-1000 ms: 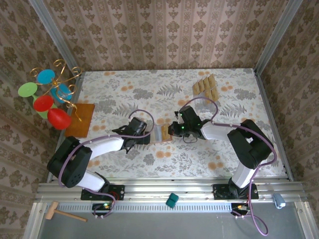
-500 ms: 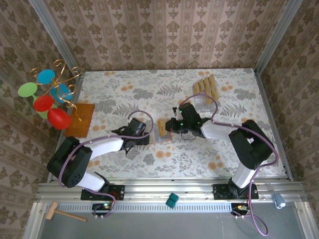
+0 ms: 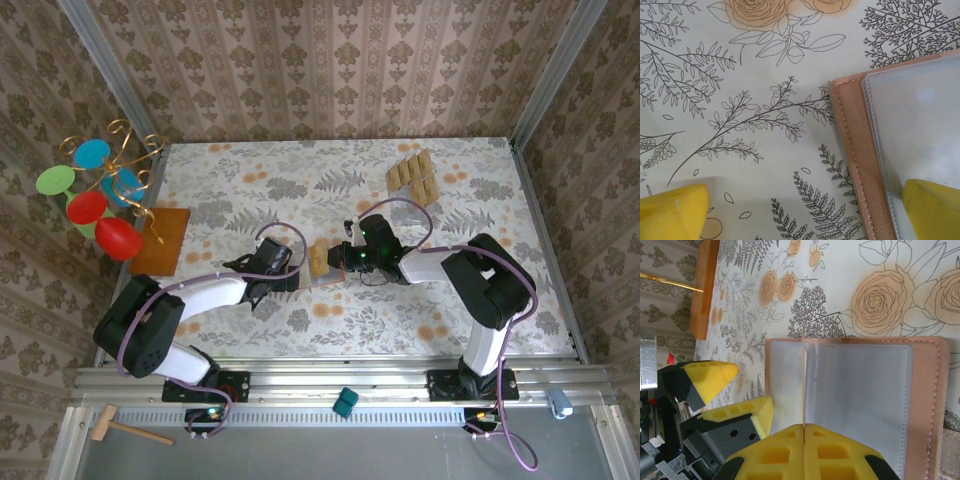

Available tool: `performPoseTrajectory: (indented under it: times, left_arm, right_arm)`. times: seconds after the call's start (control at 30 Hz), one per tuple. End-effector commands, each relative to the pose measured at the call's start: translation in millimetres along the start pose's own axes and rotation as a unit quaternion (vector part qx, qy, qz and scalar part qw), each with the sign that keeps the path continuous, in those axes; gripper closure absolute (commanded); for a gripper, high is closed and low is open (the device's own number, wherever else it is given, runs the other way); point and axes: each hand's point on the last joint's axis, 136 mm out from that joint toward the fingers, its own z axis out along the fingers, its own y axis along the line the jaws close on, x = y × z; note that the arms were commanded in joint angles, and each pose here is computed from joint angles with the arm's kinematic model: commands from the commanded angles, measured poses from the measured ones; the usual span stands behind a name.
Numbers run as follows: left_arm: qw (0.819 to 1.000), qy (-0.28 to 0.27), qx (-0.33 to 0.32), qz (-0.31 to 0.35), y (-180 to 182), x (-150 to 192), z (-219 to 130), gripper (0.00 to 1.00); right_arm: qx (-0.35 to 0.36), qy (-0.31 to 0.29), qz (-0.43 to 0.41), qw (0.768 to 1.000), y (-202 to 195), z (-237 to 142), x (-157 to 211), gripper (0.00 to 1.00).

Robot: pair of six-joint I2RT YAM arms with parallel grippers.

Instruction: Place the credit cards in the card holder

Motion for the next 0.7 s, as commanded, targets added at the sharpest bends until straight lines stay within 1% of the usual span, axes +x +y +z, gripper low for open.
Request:
performPoseTrajectory:
  times: [0.0,0.67]
  left_arm:
    - [1.000,0.021,-0.023,0.001,12.3,13.4,0.5,0.00]
    - [0.999,0.022,-0.023,0.004,12.3,13.0,0.3,0.00]
  right_arm:
    - [-0.029,-0.007,-0.008,1.000,7.4,3.4,-2.4,1.00]
    - [-0.017,0.010,0.011,1.000,-19.2,15.1,16.3,1.00]
